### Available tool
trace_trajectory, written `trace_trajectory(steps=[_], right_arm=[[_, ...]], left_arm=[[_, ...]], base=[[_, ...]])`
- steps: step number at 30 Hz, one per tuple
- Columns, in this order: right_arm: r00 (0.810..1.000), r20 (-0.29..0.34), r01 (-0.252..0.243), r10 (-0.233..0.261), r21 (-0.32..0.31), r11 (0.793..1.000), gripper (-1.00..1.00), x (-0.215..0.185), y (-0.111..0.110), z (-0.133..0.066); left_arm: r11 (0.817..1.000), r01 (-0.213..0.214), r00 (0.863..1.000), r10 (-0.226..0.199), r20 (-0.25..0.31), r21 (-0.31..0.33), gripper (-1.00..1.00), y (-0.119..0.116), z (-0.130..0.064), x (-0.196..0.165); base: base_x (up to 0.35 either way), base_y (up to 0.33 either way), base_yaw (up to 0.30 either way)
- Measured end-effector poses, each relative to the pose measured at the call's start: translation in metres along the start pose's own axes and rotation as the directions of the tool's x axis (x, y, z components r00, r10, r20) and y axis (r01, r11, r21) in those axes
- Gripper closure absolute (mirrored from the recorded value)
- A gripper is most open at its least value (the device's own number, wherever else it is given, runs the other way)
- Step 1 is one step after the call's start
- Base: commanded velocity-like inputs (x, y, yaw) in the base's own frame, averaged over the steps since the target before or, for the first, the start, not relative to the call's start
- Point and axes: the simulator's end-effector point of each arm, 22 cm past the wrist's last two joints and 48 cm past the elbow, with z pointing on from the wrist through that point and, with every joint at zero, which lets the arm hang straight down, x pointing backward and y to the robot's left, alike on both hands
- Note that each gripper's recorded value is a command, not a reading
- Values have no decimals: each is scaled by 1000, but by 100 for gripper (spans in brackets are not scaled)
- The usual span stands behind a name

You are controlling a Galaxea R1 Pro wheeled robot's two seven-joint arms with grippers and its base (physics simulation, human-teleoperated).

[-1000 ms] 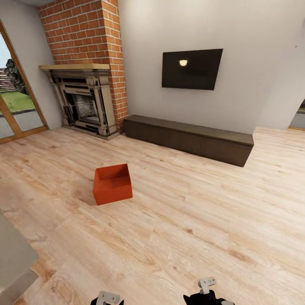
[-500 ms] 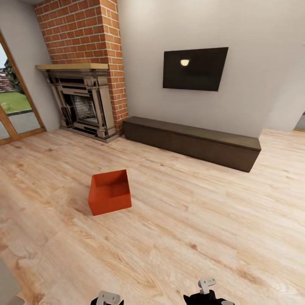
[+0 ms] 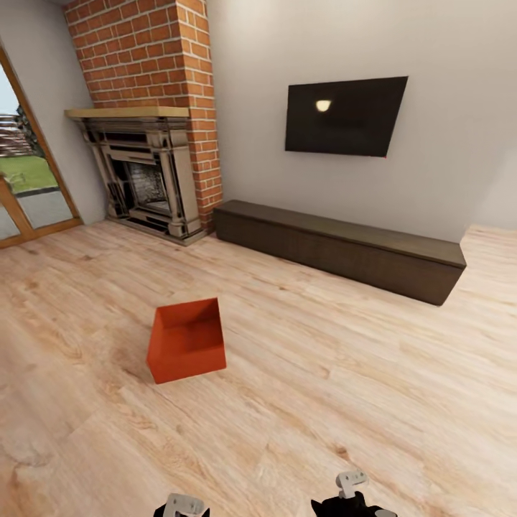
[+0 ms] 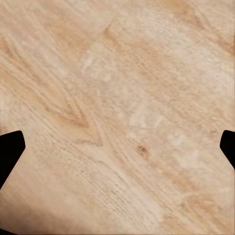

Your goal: Move the two storage containers from the living room to the garage. In the garage, place one container on the floor and stack the other container on top of it (either order is fine).

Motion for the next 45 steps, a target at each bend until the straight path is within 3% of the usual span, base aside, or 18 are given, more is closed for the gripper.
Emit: trace_trajectory(steps=[16,45], right_arm=[[1000,-1,0,0,1,1000,-100,0,0,0],[1000,0,0,0,1,1000,-100,0,0,0]], left_arm=[[1000,1,1000,-1,1,-1,-100,0,0,0],[1000,0,1000,0,1,0,-100,0,0,0]], base=[[50,8,253],[171,81,12]])
